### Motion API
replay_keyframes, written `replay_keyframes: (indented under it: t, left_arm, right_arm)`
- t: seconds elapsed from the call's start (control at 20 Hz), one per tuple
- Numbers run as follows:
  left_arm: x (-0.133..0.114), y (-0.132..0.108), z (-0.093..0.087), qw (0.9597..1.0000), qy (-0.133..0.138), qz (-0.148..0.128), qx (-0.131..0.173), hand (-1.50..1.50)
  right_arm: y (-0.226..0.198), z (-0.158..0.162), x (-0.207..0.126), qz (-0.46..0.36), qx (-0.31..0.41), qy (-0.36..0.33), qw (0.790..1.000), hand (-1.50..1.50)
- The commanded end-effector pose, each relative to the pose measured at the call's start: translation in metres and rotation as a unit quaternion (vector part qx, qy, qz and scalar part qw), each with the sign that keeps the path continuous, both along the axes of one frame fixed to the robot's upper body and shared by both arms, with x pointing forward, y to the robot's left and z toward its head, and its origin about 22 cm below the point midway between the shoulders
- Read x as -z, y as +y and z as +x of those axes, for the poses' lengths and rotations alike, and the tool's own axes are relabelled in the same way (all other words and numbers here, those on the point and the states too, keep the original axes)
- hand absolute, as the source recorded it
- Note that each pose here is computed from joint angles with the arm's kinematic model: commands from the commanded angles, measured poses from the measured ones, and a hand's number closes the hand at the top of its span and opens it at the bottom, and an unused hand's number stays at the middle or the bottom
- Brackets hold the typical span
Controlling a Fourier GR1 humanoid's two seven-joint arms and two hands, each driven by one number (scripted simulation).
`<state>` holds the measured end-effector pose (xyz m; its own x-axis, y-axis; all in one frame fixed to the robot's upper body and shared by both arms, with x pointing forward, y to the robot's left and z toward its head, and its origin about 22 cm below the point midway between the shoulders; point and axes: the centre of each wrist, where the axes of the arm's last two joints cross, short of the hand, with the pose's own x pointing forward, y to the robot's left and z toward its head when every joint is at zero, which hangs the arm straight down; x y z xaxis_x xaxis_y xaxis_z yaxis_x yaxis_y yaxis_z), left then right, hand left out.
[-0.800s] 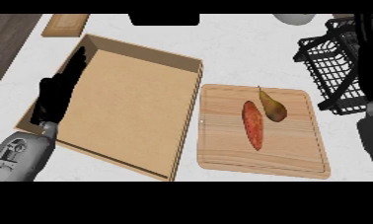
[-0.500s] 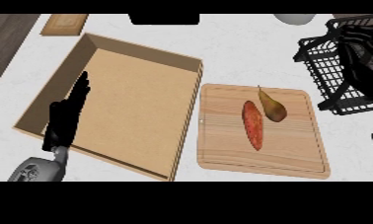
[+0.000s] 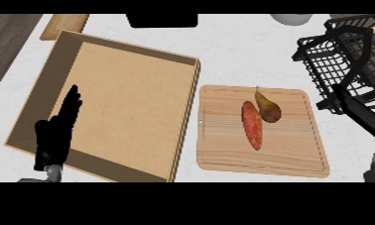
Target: Pick the sweet potato from the cutting board and place it in the tiered basket
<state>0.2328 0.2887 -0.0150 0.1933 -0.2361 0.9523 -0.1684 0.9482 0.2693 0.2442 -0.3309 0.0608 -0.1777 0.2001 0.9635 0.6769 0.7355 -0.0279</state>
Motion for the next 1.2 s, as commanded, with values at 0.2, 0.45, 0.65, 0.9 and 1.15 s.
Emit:
replay_keyframes:
  t: [0.2,0.45,0.65,0.9,1.15]
  left_arm:
    - [0.029,-0.033,-0.021,0.9986,0.034,-0.039,0.010,0.00]
    - [0.029,-0.030,-0.020,0.9987,0.036,-0.034,0.009,0.00]
    - [0.027,-0.029,-0.021,0.9985,0.033,-0.041,0.018,0.00]
    - [0.026,-0.046,-0.011,0.9979,0.037,-0.045,0.028,0.00]
    - [0.029,-0.043,-0.017,0.9975,0.050,-0.044,0.025,0.00]
  right_arm:
    - [0.018,-0.044,0.007,-0.033,-0.102,0.195,0.975,-1.50]
    - [0.027,-0.059,-0.008,-0.125,-0.156,0.327,0.924,-1.50]
    - [0.030,-0.057,-0.027,-0.199,-0.142,0.411,0.878,-1.50]
    - [0.066,-0.049,-0.059,-0.235,-0.100,0.436,0.863,-1.50]
    - [0.103,-0.035,-0.058,-0.246,-0.077,0.477,0.840,-1.50]
